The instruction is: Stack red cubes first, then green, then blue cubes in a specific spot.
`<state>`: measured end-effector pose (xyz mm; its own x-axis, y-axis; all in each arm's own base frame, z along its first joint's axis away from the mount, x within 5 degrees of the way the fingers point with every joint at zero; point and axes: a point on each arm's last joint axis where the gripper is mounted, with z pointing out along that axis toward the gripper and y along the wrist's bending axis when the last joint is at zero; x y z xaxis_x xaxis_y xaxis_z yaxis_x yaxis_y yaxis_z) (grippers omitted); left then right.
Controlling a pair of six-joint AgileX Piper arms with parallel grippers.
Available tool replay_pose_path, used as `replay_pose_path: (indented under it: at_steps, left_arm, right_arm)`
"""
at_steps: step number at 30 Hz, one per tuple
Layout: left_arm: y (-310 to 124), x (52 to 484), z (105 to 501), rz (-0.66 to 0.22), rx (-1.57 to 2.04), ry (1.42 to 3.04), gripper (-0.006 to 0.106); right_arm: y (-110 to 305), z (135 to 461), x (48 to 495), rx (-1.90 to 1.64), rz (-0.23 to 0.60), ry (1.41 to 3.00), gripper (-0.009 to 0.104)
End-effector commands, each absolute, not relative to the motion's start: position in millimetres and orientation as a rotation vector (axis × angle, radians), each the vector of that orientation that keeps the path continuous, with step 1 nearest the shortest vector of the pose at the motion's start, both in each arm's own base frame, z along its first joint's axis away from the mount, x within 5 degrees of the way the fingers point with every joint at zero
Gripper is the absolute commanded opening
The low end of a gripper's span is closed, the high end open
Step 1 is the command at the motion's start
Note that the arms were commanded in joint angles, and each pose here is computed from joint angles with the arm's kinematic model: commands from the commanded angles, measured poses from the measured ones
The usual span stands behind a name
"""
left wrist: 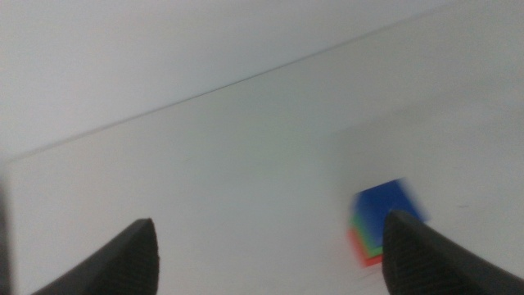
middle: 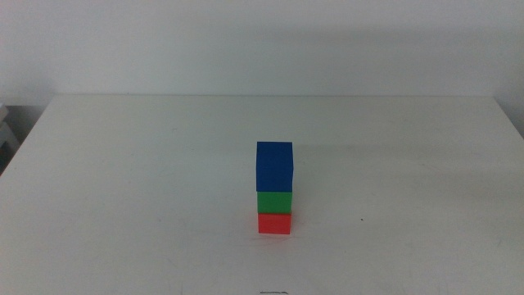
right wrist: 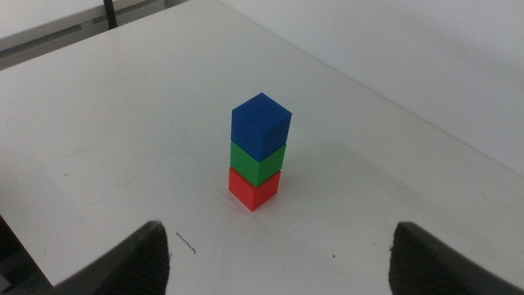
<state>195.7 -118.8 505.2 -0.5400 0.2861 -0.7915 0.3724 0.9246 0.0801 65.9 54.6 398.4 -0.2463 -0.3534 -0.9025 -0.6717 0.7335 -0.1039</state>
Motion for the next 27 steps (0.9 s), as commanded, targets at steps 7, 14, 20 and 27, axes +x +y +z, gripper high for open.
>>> replay_pose_path:
  at_steps: [7,14,20,27]
  left_arm:
    - [-36,151,495,-0.091,0.225,2.12,0.094]
    - [-17,122,482,-0.088,0.105,2.038,0.094]
    - [-14,107,485,-0.093,0.101,2.0,0.094]
    - [-11,104,482,-0.055,0.098,2.006,0.094]
  right_arm:
    - [54,411,68,-0.764,0.359,1.771,0.094]
    - [54,411,68,-0.764,0.359,1.771,0.094]
    - [54,411,68,-0.764,0.359,1.771,0.094]
    - [54,411,68,-0.764,0.359,1.771,0.094]
